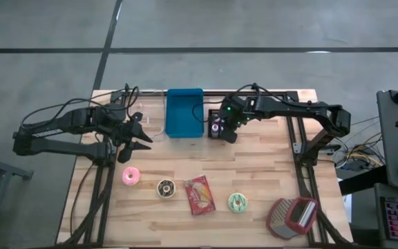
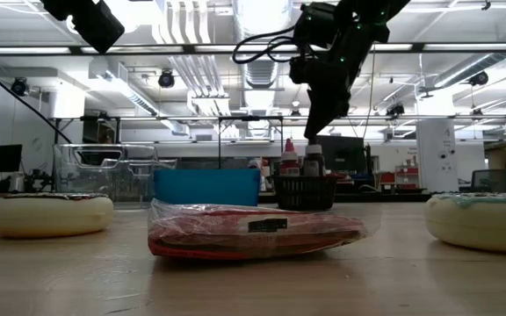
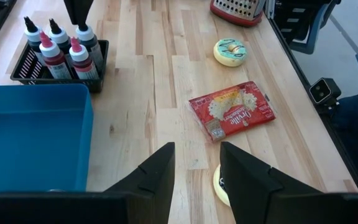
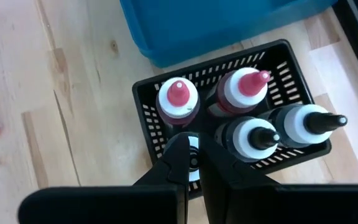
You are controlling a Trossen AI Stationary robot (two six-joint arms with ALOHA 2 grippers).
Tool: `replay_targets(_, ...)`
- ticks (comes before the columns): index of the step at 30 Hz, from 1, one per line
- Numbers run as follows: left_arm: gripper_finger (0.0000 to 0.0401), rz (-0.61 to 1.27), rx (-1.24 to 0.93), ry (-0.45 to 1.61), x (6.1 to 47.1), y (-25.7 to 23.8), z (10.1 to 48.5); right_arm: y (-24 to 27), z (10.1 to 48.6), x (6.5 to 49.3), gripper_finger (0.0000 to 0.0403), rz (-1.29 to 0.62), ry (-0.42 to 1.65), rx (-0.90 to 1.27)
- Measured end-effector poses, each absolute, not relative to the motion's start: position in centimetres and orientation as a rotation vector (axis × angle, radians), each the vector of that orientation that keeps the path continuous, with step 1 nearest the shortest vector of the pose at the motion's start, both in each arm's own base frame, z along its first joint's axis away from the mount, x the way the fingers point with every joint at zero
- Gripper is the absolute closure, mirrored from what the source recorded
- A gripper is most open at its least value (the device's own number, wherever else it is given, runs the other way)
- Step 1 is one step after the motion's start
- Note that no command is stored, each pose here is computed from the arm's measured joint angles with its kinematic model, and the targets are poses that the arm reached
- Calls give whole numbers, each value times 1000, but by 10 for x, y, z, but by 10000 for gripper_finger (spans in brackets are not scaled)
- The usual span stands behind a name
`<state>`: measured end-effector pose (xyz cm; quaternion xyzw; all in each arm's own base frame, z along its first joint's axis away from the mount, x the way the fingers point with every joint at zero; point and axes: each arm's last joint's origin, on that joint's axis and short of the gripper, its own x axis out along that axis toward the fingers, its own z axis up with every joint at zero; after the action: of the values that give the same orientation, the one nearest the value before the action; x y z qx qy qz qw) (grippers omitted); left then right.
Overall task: Pick & Place Food Item
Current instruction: Put the black food coloring into the black bin
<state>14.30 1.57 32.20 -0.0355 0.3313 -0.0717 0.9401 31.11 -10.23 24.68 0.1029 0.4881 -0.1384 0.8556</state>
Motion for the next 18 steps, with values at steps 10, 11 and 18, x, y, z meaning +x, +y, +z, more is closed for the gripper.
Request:
replay_targets(10,268,-147,-72,676,143,16,322,-102,236,308,363,-292,1044,220)
replay_targets(11,268,-147,-72,676,143,16,322,-102,235,307,358,-292,1045,221)
replay_targets(18,268,-147,-72,676,143,16,322,-102,229,307,333,-293,1033,220)
